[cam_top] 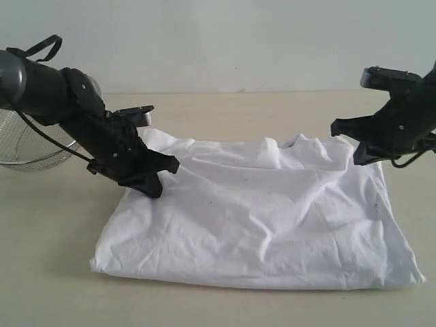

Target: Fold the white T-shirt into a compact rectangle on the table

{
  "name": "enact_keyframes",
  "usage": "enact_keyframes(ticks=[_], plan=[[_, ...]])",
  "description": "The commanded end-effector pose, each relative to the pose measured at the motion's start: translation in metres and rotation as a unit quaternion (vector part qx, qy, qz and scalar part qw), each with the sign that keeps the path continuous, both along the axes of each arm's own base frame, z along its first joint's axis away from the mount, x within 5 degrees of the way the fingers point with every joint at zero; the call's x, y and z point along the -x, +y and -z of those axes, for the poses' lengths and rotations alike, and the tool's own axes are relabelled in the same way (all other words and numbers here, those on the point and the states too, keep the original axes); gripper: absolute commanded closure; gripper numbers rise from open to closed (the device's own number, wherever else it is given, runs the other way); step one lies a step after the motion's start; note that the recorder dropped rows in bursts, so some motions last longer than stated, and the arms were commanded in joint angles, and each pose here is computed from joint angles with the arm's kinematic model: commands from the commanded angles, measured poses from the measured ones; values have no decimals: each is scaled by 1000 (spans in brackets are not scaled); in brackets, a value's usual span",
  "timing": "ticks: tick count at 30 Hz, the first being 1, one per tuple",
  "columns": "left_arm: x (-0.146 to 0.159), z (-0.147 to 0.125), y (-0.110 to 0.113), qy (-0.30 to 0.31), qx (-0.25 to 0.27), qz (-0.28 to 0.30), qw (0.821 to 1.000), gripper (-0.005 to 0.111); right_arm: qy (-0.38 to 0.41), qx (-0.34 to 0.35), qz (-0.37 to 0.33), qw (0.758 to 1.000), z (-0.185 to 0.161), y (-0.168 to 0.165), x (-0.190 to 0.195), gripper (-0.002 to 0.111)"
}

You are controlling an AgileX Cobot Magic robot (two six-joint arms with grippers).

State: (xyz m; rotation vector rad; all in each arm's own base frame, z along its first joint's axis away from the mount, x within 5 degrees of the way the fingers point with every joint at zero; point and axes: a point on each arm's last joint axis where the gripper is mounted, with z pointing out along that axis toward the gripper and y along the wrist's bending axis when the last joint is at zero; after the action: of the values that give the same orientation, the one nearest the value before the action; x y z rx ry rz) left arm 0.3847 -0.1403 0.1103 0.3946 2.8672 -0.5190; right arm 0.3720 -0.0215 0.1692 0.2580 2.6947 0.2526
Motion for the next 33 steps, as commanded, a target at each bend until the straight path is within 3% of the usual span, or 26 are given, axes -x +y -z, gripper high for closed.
enact_keyframes(ticks=[1,11,21,33], plan=[[1,2,6,-2,-12,-1,1000,102,5,-9,1,1000,14,1,-25,108],[0,2,5,-4,-10,-3,1000,102,52,0,2,999,59,-4,-34,108],[0,1,5,-7,-11,-5,1000,102,75,23,40,996,61,-33,-28,108],[0,0,5,-6,-7,-7,1000,102,54,17,38,998,38,-31,-28,108]])
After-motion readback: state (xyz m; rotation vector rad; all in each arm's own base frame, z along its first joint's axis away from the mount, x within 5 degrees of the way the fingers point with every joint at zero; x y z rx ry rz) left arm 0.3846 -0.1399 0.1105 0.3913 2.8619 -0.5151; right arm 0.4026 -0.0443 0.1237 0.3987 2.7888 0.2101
